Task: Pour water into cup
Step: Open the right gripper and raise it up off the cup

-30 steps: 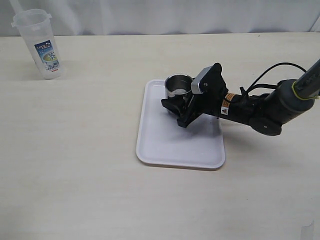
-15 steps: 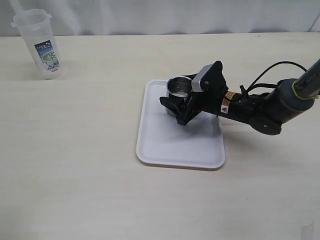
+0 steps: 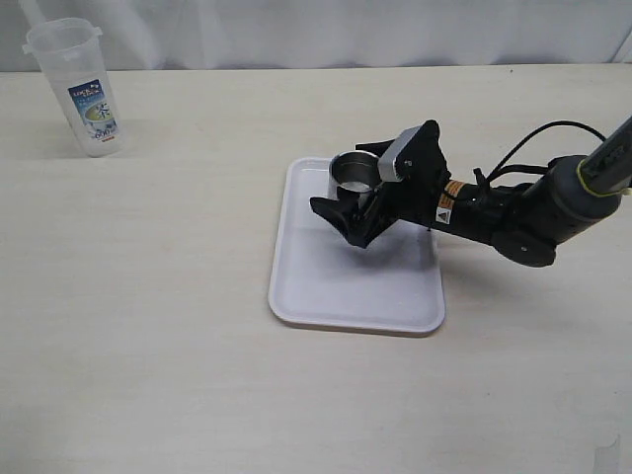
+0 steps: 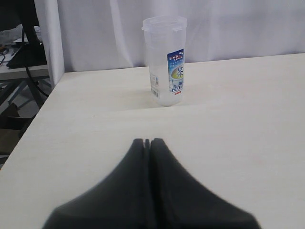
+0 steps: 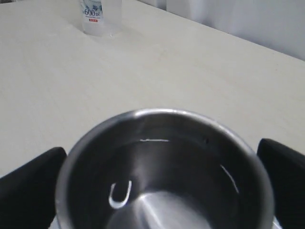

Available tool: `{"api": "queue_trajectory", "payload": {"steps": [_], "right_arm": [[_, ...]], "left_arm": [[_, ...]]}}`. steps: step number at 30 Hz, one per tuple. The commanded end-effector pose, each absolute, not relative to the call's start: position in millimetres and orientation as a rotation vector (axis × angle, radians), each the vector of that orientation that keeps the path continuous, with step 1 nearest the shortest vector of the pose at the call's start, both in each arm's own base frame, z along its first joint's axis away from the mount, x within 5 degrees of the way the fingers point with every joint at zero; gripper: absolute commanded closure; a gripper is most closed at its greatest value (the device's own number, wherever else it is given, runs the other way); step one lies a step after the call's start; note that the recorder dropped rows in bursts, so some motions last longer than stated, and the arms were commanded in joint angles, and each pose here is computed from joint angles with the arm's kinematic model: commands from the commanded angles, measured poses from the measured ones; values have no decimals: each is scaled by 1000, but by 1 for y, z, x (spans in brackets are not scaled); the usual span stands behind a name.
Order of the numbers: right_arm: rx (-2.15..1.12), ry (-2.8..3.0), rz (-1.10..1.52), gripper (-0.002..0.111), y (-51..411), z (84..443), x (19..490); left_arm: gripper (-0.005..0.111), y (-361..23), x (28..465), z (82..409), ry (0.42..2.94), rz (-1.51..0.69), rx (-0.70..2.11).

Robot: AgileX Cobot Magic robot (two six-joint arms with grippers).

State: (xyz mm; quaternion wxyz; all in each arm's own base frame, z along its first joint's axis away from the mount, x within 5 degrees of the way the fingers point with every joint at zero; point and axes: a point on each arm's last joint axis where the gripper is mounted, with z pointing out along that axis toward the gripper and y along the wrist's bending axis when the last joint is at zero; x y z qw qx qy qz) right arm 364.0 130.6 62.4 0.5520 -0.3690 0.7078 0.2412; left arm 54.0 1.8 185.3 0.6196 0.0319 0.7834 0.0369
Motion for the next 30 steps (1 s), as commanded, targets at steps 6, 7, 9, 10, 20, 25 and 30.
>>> {"api": "queue_trajectory", "payload": {"steps": [6,7,9,10,20,25,30], "right_arm": [[-875,1575,537,-1,131,96,368],[-875,1560,531,-1,131,102,369],[-875,1538,523,-1,131,111,369],[-875,1521,516,-1,131,118,369],[-982,1335,473,-1,135,181,358],[-975,1322,588,-1,137,219,343],[-840,1438,607,-1,129,253,336]], "left_arm": [[107,2,54,185,1795,82,77],[107,2,54,185,1795,82,77],[107,2,54,185,1795,82,77],[107,2,54,185,1795,82,77],[107,2,54,185,1796,84,78],[107,2,54,185,1796,84,78],[107,2,54,185,1796,84,78]]}}
